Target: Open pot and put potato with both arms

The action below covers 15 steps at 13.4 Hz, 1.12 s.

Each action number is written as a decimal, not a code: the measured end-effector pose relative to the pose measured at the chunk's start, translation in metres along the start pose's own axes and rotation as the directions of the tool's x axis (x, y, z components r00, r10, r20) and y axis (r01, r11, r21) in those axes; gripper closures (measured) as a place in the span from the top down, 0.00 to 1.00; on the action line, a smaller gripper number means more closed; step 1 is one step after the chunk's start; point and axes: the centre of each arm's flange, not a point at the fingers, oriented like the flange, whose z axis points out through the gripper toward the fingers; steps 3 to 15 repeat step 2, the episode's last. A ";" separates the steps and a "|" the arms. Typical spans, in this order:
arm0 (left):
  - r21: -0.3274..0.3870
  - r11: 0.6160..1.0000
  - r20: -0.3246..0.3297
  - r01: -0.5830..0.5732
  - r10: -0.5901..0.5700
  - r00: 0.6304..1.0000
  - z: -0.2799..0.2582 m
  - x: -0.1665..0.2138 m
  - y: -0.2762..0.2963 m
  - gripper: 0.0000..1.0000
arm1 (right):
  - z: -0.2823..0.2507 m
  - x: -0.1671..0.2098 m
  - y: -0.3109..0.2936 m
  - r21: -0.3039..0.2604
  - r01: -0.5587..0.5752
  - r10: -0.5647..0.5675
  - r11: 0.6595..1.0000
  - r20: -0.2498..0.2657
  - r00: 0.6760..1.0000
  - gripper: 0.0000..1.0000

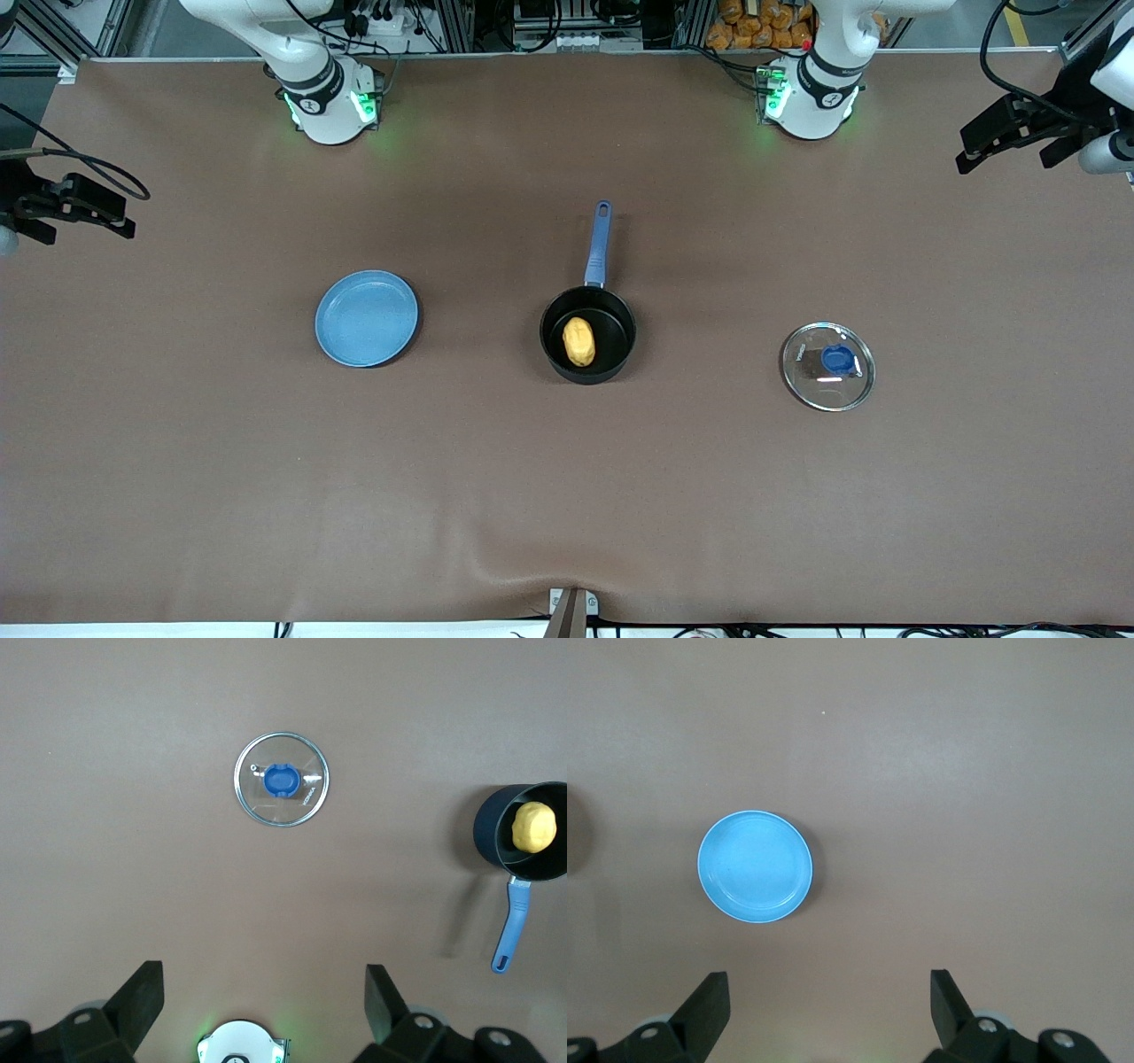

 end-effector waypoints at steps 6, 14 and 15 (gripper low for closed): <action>0.000 1.000 0.000 -0.001 0.001 1.000 0.001 0.002 0.000 1.00 | -0.002 0.000 0.000 -0.001 -0.001 0.001 1.000 -0.007 1.000 1.00; 0.000 1.000 0.000 -0.001 0.001 1.000 0.001 0.002 0.000 1.00 | -0.002 0.000 0.000 -0.001 -0.001 0.001 1.000 -0.007 1.000 1.00; 0.000 1.000 0.000 -0.001 0.001 1.000 0.001 0.002 0.000 1.00 | -0.002 0.000 0.000 -0.001 -0.001 0.001 1.000 -0.007 1.000 1.00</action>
